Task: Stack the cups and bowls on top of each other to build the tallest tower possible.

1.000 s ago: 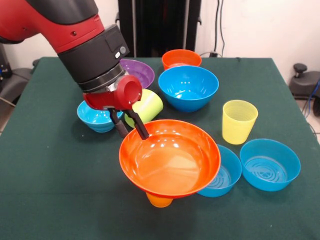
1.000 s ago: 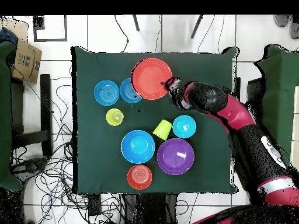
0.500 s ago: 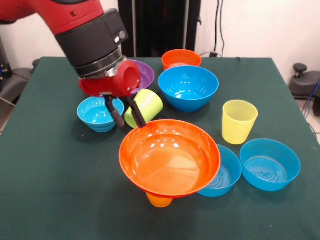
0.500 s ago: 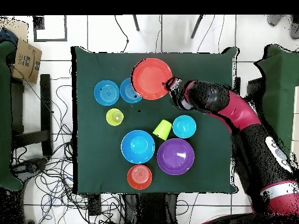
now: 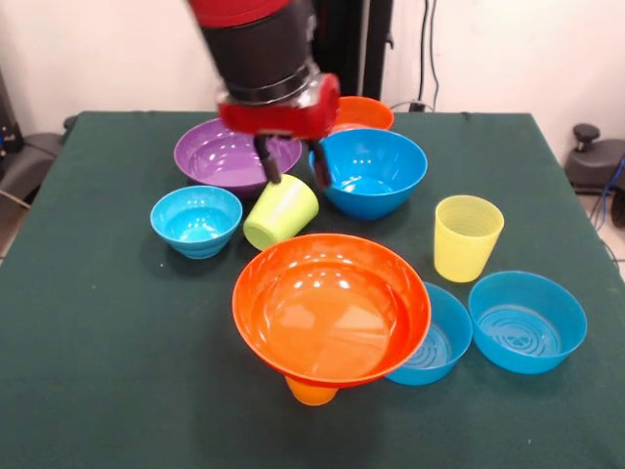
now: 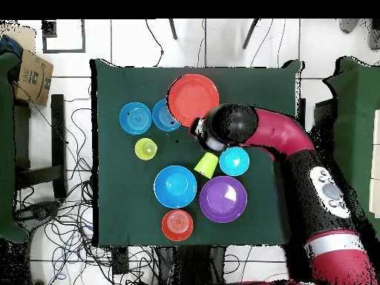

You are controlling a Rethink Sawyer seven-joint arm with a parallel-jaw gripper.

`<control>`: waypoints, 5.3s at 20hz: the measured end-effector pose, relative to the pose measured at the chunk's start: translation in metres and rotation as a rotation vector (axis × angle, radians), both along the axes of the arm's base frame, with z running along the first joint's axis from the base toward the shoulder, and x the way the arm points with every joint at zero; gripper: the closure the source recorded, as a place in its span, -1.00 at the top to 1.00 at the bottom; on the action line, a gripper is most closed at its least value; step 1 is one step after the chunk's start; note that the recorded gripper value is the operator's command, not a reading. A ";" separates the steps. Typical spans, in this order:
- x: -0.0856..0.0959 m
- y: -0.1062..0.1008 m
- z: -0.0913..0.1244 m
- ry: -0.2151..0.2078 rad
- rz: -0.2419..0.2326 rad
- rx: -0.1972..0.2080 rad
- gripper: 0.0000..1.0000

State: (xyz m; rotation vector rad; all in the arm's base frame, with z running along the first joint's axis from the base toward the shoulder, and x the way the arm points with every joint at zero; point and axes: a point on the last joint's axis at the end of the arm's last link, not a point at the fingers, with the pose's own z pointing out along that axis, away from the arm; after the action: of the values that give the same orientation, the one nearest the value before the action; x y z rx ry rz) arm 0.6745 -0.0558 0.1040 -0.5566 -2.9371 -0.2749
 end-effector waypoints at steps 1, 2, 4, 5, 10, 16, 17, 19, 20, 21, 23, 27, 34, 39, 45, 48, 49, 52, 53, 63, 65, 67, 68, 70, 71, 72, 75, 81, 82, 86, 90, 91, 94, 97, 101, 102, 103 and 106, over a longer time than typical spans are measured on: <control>-0.007 0.008 0.002 0.030 0.034 -0.032 1.00; -0.013 0.015 0.004 0.057 0.066 -0.064 1.00; -0.021 0.023 0.005 0.089 0.103 -0.110 1.00; -0.027 0.028 0.006 0.113 0.128 -0.153 1.00; -0.041 0.033 0.008 0.168 0.168 -0.292 1.00; -0.050 0.022 0.013 0.199 0.121 -0.375 1.00; -0.052 0.020 0.013 0.202 0.115 -0.382 1.00; -0.056 0.013 0.014 0.210 0.096 -0.403 1.00; -0.059 0.008 0.015 0.217 0.083 -0.417 1.00; -0.061 0.004 0.015 0.222 0.073 -0.428 1.00; -0.064 0.001 0.015 0.228 0.060 -0.439 1.00; -0.071 0.002 0.015 0.245 0.027 -0.427 1.00; -0.080 0.032 0.009 0.162 -0.110 -0.269 1.00; -0.085 0.046 0.001 0.063 -0.239 -0.176 1.00; -0.100 0.062 -0.006 0.012 -0.329 -0.137 1.00; -0.109 0.070 -0.011 -0.003 -0.343 -0.136 1.00; -0.110 0.072 -0.011 -0.004 -0.343 -0.136 1.00; -0.116 0.081 -0.014 -0.003 -0.344 -0.133 1.00; -0.117 0.083 -0.014 -0.003 -0.346 -0.132 1.00; -0.108 0.102 -0.037 -0.183 -0.504 -0.169 1.00; -0.106 0.104 -0.041 -0.210 -0.533 -0.176 1.00; -0.105 0.107 -0.047 -0.244 -0.576 -0.185 1.00; -0.104 0.109 -0.049 -0.252 -0.587 -0.188 1.00; -0.106 0.112 -0.053 -0.260 -0.601 -0.193 1.00; -0.107 0.114 -0.056 -0.262 -0.609 -0.196 1.00; -0.109 0.115 -0.058 -0.259 -0.610 -0.199 1.00; -0.116 0.119 -0.063 -0.248 -0.600 -0.216 1.00; -0.130 0.122 -0.066 -0.224 -0.592 -0.268 1.00; -0.132 0.122 -0.066 -0.220 -0.590 -0.273 1.00; -0.143 0.121 -0.073 -0.199 -0.586 -0.306 1.00; -0.151 0.117 -0.082 -0.177 -0.590 -0.326 1.00; -0.152 0.116 -0.084 -0.173 -0.591 -0.328 1.00; -0.157 0.113 -0.094 -0.158 -0.597 -0.337 1.00; -0.160 0.111 -0.102 -0.160 -0.599 -0.345 1.00; -0.161 0.109 -0.109 -0.179 -0.600 -0.354 1.00; -0.161 0.108 -0.110 -0.186 -0.602 -0.356 1.00; -0.160 0.108 -0.110 -0.190 -0.603 -0.357 1.00; -0.157 0.106 -0.110 -0.209 -0.610 -0.359 1.00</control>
State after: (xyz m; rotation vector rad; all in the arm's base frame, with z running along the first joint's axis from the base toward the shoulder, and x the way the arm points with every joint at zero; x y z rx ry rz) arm 0.5171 0.0507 -0.0058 -1.5599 -2.9382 0.1558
